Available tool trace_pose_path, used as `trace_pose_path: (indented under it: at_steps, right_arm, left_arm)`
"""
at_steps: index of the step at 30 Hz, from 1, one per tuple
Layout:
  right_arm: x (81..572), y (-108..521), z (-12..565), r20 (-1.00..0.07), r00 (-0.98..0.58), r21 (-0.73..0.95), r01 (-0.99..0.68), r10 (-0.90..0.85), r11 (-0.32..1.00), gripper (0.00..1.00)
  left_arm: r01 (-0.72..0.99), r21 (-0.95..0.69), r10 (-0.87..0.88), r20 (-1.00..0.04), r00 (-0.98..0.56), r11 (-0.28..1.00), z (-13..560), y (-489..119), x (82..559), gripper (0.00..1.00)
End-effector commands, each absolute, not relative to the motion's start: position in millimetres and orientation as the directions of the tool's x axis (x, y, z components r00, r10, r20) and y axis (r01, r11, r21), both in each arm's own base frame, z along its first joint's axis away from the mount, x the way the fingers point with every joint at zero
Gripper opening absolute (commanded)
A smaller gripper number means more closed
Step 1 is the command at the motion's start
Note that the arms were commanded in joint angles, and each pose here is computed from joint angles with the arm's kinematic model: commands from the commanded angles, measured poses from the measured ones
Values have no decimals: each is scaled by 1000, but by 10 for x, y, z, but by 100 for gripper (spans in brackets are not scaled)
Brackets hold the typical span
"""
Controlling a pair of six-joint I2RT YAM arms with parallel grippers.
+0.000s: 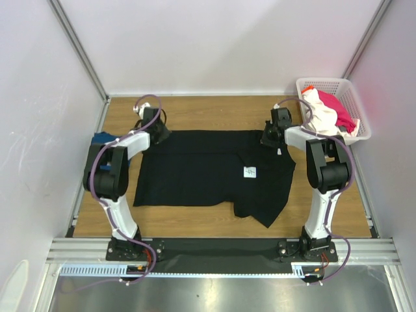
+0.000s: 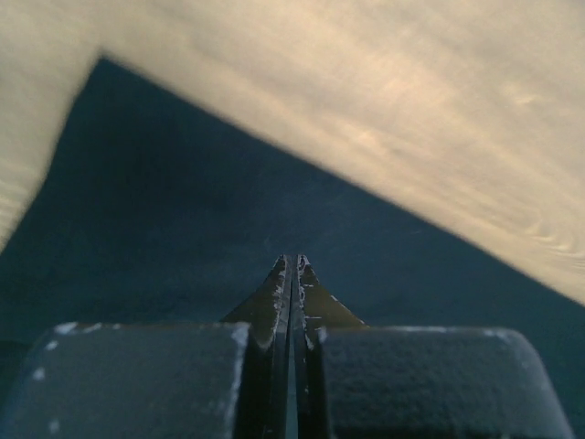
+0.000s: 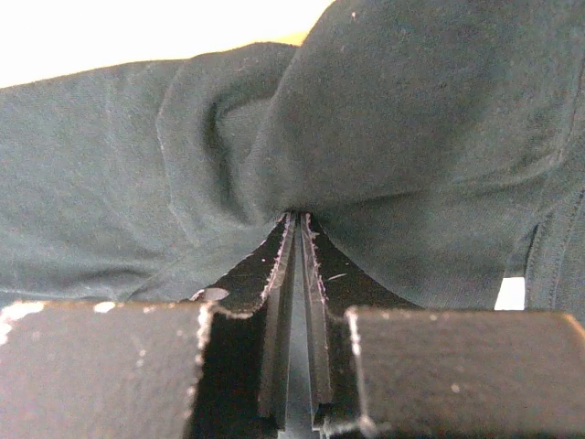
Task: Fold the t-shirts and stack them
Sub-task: Fold the tshirt
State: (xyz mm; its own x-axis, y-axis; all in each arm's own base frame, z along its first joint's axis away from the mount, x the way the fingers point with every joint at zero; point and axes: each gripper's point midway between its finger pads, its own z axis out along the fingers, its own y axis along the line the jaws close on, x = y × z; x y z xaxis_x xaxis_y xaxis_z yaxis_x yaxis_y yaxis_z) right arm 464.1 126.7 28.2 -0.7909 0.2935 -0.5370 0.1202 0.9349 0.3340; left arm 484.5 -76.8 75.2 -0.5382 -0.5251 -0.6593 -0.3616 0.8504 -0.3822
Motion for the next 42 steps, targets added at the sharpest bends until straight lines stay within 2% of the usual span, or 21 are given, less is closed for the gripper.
trace_pose_path:
  at_steps: [1,8,14,33,42]
  right_arm:
    - [4803,1194,337,-571,-763,314,138,303,939,12]
    - [4861,1162,163,-537,-781,321,163,320,933,12]
    - [4962,1154,74,-514,-787,336,180,340,925,12]
    - [5387,1113,129,-520,-757,373,215,395,903,13]
    - [5608,1093,141,-555,-739,366,196,383,910,16]
  left_arm:
    - [-367,-471,-597,-607,-524,802,798,-899,5027,0]
    - [-458,-524,-694,-483,-535,718,436,-827,5041,0]
    - [-520,-523,-736,-435,-518,675,310,-703,5115,1]
    - [-501,-528,-720,-392,-572,686,212,-853,5777,0]
    - [-474,-533,-706,-427,-565,701,281,-830,6083,0]
